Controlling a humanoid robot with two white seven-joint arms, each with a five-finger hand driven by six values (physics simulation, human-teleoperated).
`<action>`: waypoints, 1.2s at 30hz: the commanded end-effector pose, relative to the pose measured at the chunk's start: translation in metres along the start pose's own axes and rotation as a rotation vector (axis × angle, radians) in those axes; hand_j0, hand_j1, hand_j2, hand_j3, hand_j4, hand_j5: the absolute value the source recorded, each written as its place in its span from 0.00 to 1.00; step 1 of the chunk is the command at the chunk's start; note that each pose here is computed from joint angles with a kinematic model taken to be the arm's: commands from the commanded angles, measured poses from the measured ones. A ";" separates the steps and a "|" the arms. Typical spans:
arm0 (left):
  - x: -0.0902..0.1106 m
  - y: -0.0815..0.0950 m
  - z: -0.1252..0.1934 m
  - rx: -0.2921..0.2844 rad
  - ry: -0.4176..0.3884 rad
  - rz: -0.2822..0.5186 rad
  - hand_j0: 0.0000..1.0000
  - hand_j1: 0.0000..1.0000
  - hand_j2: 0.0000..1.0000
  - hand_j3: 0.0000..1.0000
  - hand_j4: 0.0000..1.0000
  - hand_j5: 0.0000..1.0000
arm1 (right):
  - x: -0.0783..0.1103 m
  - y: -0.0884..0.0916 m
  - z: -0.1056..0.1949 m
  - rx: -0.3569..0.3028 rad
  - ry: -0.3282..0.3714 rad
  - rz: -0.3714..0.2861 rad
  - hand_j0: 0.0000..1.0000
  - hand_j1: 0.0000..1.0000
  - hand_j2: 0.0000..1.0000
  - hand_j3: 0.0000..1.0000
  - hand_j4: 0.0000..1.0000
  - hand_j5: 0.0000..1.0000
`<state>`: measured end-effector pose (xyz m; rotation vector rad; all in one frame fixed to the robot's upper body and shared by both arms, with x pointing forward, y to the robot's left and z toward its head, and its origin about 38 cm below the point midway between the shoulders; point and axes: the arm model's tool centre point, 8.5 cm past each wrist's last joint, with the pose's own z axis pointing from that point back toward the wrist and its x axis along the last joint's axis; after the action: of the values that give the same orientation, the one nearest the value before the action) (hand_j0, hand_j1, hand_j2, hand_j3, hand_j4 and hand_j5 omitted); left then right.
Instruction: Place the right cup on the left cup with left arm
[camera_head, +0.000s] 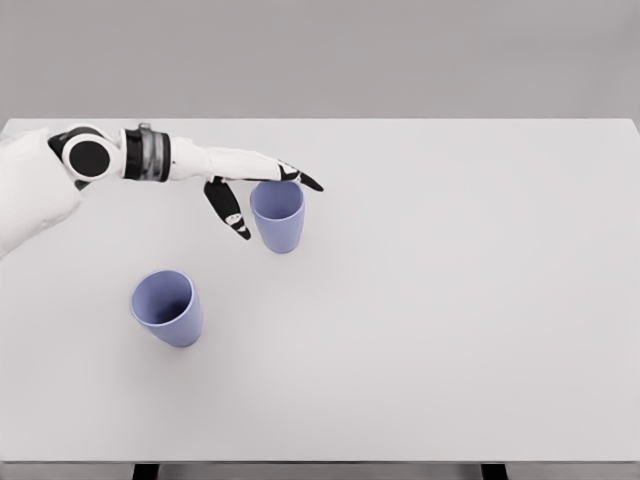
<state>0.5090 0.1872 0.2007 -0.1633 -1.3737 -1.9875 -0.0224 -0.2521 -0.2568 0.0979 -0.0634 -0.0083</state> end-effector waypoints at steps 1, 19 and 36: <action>0.001 0.005 -0.002 0.014 0.000 -0.004 1.00 1.00 1.00 1.00 1.00 1.00 | 0.000 0.000 0.000 0.000 0.000 0.000 1.00 1.00 1.00 1.00 1.00 1.00; 0.034 0.012 0.072 0.085 -0.078 -0.034 0.51 0.51 0.51 0.51 0.51 0.51 | 0.000 0.000 0.000 0.000 0.000 0.000 1.00 1.00 1.00 1.00 1.00 1.00; 0.126 0.011 0.244 0.184 -0.029 -0.117 0.52 0.52 0.52 0.52 0.52 0.52 | 0.000 0.000 0.000 0.000 0.000 0.000 1.00 1.00 1.00 1.00 1.00 1.00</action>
<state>0.3644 0.3261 0.3616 -0.0486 -1.6001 -1.9666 -0.0224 -0.2521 -0.2568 0.0979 -0.0634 -0.0083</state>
